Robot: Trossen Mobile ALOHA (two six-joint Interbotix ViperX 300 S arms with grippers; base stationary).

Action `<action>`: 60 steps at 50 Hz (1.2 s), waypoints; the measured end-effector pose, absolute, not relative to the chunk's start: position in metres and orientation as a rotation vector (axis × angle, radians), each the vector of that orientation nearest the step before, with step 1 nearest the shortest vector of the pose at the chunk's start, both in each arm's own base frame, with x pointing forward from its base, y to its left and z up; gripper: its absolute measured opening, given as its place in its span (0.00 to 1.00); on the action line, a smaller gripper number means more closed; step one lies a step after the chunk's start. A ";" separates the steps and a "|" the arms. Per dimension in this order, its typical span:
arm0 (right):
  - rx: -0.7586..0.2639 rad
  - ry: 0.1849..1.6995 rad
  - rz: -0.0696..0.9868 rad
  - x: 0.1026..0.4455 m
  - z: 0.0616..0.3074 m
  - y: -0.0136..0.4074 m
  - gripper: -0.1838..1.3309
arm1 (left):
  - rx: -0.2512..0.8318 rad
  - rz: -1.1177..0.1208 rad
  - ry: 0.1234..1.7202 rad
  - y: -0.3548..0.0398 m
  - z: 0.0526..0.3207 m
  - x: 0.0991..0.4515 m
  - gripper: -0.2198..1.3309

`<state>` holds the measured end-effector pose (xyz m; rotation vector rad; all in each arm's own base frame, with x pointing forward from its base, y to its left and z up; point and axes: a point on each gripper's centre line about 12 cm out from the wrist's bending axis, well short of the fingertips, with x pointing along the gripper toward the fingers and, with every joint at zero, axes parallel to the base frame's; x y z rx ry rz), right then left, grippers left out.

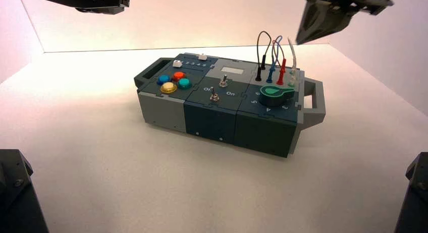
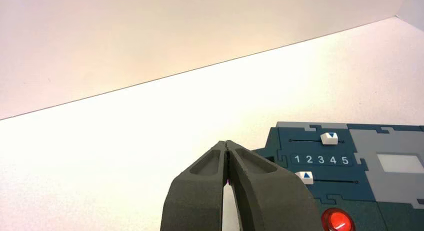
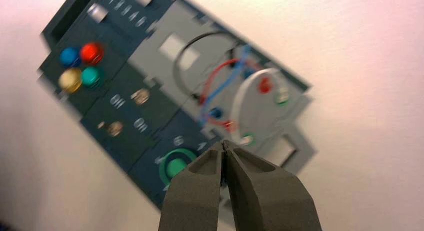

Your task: Turn the knob to position 2.

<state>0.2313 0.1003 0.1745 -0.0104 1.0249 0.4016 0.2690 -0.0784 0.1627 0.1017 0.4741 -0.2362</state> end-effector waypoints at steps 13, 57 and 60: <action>-0.023 0.929 0.354 0.239 0.188 0.086 0.03 | 0.102 -0.236 0.476 -0.078 0.162 0.269 0.04; 0.002 0.713 0.191 0.250 0.180 0.051 0.03 | 0.103 -0.230 0.476 -0.076 0.162 0.270 0.04; 0.014 0.713 0.175 0.249 0.179 0.048 0.03 | 0.103 -0.230 0.474 -0.077 0.163 0.270 0.04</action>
